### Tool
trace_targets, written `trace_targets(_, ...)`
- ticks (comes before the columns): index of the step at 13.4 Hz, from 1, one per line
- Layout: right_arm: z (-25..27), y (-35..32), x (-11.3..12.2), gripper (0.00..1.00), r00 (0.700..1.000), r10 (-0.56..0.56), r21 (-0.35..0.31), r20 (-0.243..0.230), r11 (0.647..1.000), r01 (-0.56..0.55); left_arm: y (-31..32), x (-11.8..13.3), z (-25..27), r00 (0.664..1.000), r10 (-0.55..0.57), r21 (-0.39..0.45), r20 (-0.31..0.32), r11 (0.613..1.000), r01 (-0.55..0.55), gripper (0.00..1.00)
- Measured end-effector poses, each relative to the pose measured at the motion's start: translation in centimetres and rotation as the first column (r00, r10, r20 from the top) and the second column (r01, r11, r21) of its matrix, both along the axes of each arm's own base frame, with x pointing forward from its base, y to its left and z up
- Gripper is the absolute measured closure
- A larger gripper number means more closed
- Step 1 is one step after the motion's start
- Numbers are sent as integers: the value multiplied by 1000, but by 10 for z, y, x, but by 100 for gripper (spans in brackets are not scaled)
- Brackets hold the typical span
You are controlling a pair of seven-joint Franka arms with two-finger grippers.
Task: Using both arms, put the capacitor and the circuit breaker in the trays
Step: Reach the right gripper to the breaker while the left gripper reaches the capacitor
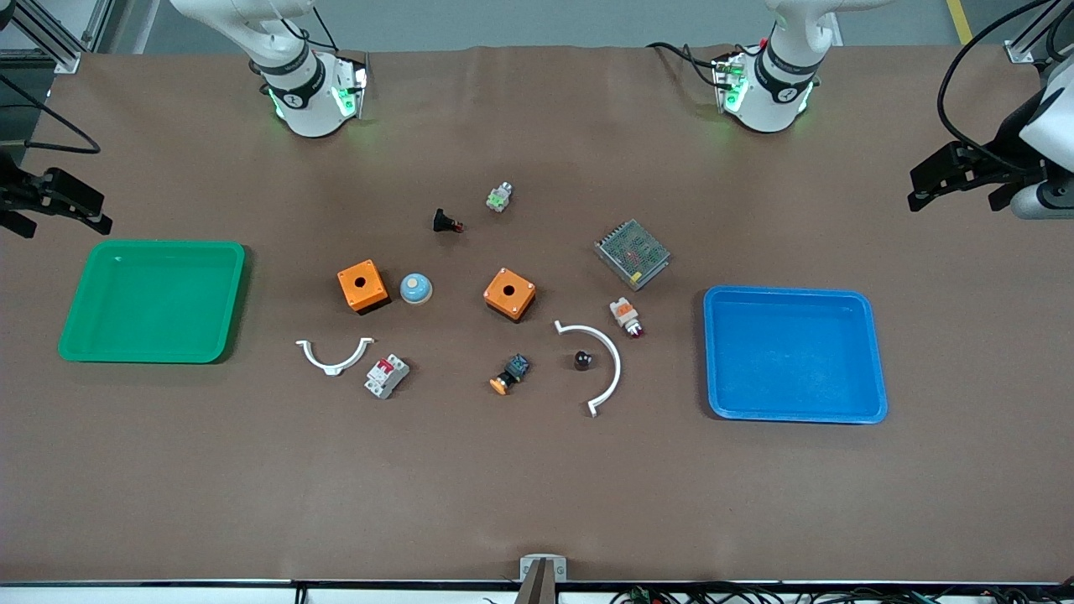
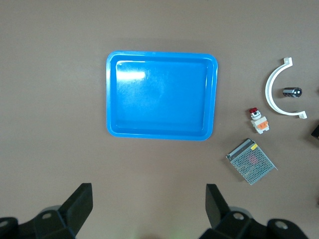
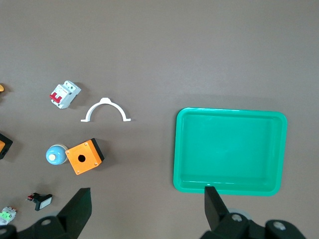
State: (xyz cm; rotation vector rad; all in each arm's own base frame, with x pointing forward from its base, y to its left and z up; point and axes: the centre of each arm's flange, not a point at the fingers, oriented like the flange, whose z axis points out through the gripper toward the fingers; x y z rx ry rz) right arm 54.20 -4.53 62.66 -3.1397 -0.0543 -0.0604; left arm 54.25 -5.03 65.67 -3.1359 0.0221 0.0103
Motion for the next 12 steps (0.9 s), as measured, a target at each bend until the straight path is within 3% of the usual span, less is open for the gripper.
trace_targets(6, -1, 0, 1, 0, 1000, 0, 0, -2, 1000, 0, -1, 8, -17, 999, -3, -1, -32, 1000, 3, 0)
trace_targets(9, -5, 6, 3, 0, 1000, -12, 1, -8, 1000, 12, -24, 39, -69, 997, -43, -13, -71, 999, 42, 0)
trace_targets(12, -34, 52, 24, 0, 997, -66, -1, -27, 998, 66, -78, 73, -142, 994, -70, -30, -79, 997, 67, 0)
